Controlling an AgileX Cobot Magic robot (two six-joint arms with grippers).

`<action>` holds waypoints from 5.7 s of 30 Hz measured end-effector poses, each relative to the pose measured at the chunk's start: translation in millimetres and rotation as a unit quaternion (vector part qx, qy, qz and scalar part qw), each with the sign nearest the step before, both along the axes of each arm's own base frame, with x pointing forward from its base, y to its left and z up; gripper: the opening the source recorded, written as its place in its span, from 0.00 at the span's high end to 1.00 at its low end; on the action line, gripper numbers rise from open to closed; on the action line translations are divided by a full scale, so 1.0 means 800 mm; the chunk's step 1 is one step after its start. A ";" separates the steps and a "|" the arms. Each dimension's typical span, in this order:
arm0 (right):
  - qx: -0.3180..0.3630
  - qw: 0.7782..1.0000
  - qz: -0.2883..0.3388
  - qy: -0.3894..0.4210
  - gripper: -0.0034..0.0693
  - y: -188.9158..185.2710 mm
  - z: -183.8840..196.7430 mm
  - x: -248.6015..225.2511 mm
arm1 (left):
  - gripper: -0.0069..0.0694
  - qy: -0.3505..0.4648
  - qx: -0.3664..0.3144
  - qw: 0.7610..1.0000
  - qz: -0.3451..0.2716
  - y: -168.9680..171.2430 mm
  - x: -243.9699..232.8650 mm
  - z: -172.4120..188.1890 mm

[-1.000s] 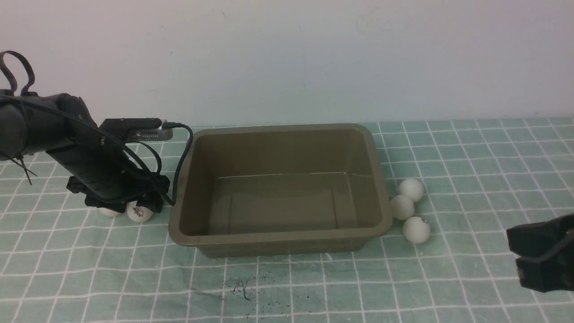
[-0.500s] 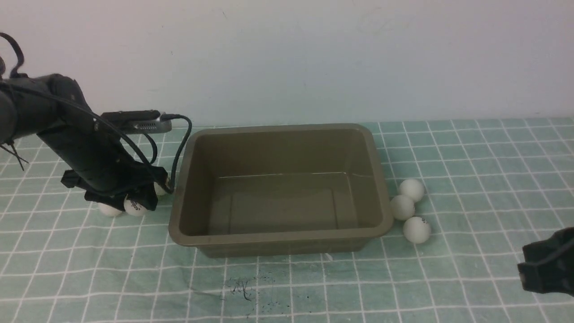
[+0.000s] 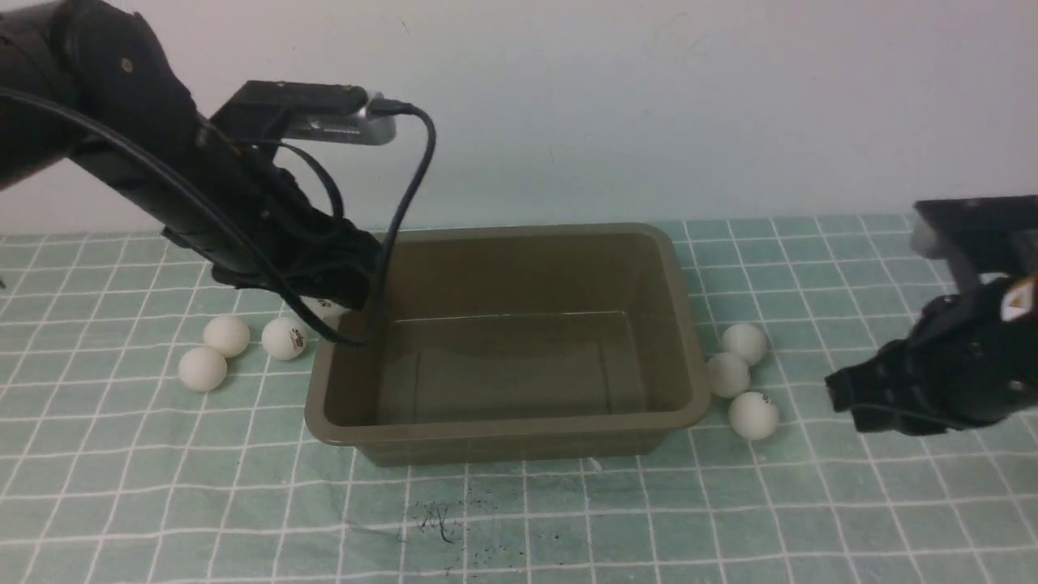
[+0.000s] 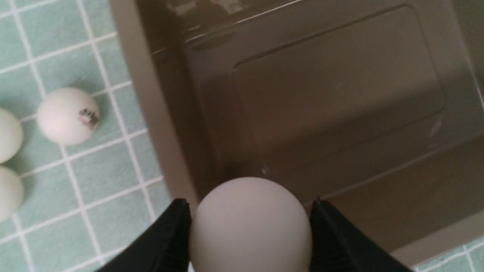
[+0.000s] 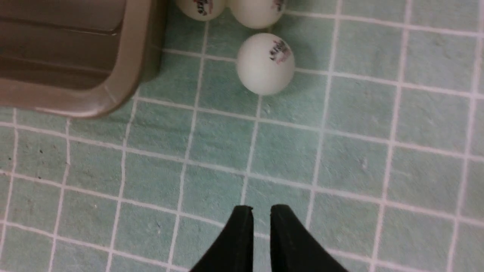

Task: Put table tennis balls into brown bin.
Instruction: 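Drop the ball into the bin, then reach for and grasp a ping pong ball on the table, then release the ping pong ball into the bin and lift the gripper away, then reach for and grasp a ping pong ball on the table beside the basket, then drop the ball into the bin, then reach for and grasp a ping pong ball on the table, then release the ping pong ball into the bin and lift the gripper away, then reach for and grasp a ping pong ball on the table beside the basket, then drop the ball into the bin, then reach for and grasp a ping pong ball on the table, then release the ping pong ball into the bin and lift the gripper away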

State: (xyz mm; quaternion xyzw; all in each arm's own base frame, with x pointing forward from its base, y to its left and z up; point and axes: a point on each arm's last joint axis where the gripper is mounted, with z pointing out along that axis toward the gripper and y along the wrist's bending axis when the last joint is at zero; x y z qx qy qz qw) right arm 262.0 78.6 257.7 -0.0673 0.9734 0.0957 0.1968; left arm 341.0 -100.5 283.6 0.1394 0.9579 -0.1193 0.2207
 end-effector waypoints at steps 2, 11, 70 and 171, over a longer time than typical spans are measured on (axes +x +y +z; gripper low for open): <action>-0.005 1.000 0.013 0.010 0.79 0.006 -0.017 0.019 | 0.45 0.008 -0.001 1.000 -0.005 -0.011 0.005 -0.013; -0.026 0.998 0.030 0.053 0.33 0.025 -0.093 0.101 | 0.13 0.056 0.001 0.998 -0.018 -0.036 0.024 -0.052; -0.040 0.999 0.008 -0.030 0.88 -0.033 0.106 0.129 | 0.45 0.153 0.098 0.974 0.136 0.143 0.070 -0.083; 0.065 0.997 0.017 -0.022 0.45 -0.010 0.024 0.166 | 0.91 0.031 0.069 0.996 0.056 0.088 0.116 0.031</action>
